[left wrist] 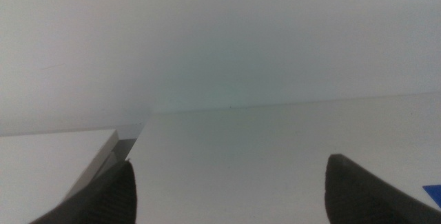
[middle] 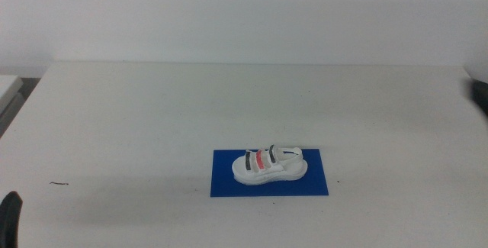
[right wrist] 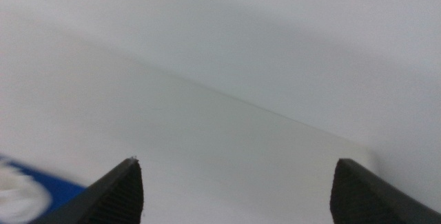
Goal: Use one arm to grab the shoe from the table and place it on the mat.
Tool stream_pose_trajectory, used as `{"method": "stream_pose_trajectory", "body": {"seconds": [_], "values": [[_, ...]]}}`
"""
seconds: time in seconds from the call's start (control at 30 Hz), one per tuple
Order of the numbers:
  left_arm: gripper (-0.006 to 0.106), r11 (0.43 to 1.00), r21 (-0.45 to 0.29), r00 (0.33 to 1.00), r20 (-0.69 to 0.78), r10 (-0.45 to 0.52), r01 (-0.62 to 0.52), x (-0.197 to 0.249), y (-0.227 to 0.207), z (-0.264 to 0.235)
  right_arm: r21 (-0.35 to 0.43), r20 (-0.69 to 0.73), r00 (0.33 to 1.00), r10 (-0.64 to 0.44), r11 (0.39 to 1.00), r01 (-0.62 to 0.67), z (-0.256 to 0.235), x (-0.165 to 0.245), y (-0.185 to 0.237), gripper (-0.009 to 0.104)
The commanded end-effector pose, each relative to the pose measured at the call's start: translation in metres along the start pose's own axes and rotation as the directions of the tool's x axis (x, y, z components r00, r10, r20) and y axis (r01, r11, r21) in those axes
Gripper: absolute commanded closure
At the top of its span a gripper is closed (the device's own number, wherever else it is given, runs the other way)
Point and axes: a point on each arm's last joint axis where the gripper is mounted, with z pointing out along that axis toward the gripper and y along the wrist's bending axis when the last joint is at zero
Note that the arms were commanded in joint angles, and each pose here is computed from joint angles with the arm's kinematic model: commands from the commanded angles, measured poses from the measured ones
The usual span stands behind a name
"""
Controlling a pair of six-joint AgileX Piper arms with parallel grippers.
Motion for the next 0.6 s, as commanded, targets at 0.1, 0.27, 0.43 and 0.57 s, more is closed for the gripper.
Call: {"method": "stream_pose_trajectory", "body": {"seconds": [0.1, 0.27, 0.43, 0.57], "values": [[0.007, 1.000, 0.002, 1.000, 0.008, -0.005, 0.005, -0.001, 0.000, 0.000, 0.220, 0.114, 0.988, 0.105, 0.967, -0.128, -0.044, 0.055, -0.011, 0.023], [0.007, 1.000, 0.002, 1.000, 0.008, -0.005, 0.005, -0.001, 0.000, 0.000, 0.232, 0.110, 0.984, 0.141, 0.959, -0.164, -0.056, 0.102, 0.006, 0.023], [0.007, 1.000, 0.002, 1.000, 0.008, -0.005, 0.005, -0.001, 0.000, 0.000, 0.211, 0.098, 0.971, 0.218, 0.949, -0.235, -0.056, 0.148, 0.023, 0.023], [0.007, 1.000, 0.002, 1.000, 0.008, -0.005, 0.005, -0.001, 0.000, 0.000, 0.214, 0.164, 0.964, 0.208, 0.947, -0.241, -0.062, 0.159, 0.028, 0.023]]}}
